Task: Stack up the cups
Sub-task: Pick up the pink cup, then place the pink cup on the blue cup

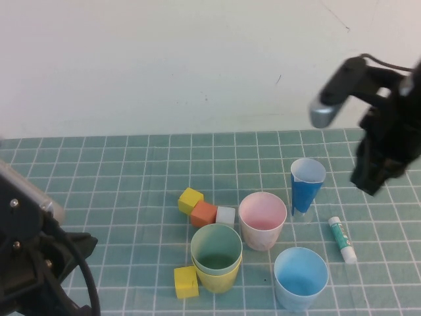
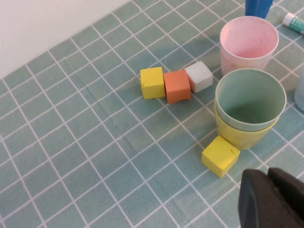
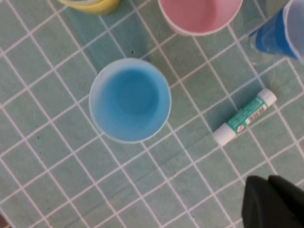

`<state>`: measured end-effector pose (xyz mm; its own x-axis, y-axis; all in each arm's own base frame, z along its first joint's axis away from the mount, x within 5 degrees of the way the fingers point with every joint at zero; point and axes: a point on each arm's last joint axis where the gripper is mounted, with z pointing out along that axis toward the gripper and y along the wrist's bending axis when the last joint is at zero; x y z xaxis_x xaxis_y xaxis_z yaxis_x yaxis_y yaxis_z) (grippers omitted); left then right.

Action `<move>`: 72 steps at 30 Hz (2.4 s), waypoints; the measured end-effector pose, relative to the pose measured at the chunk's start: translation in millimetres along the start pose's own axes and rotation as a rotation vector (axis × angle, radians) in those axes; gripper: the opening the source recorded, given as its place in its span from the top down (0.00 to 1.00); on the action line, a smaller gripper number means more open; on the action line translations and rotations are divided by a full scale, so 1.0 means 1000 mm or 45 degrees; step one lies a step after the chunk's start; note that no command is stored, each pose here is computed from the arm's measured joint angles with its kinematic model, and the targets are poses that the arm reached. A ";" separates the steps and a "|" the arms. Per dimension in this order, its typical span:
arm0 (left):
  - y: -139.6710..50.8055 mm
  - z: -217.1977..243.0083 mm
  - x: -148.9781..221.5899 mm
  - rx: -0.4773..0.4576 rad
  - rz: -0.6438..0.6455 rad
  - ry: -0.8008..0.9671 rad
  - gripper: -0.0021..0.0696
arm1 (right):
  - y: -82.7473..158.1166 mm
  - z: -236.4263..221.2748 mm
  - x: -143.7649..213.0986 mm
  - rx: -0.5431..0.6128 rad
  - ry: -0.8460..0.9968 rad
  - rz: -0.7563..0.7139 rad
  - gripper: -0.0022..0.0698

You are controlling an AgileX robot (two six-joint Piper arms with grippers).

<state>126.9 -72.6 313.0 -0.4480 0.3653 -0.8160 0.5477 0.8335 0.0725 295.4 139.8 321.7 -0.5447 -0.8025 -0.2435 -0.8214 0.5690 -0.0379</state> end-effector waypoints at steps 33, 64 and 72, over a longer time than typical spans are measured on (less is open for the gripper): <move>0.001 0.006 0.008 -0.029 0.042 0.014 0.97 | -0.019 0.169 -0.083 -0.086 0.172 0.321 0.41; 0.002 0.006 0.008 -0.031 0.046 0.020 0.97 | 0.007 0.010 -0.060 -0.018 -0.093 0.081 0.95; 0.002 0.006 0.008 -0.033 0.049 0.020 0.97 | 0.030 0.032 -0.008 -0.033 -0.037 0.159 0.95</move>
<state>128.1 -70.4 303.1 -0.4382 0.4037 -0.8031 0.5464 0.8291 0.1186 280.8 169.1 292.0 -0.6382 -0.7200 -0.2725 -0.7518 0.6591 0.0195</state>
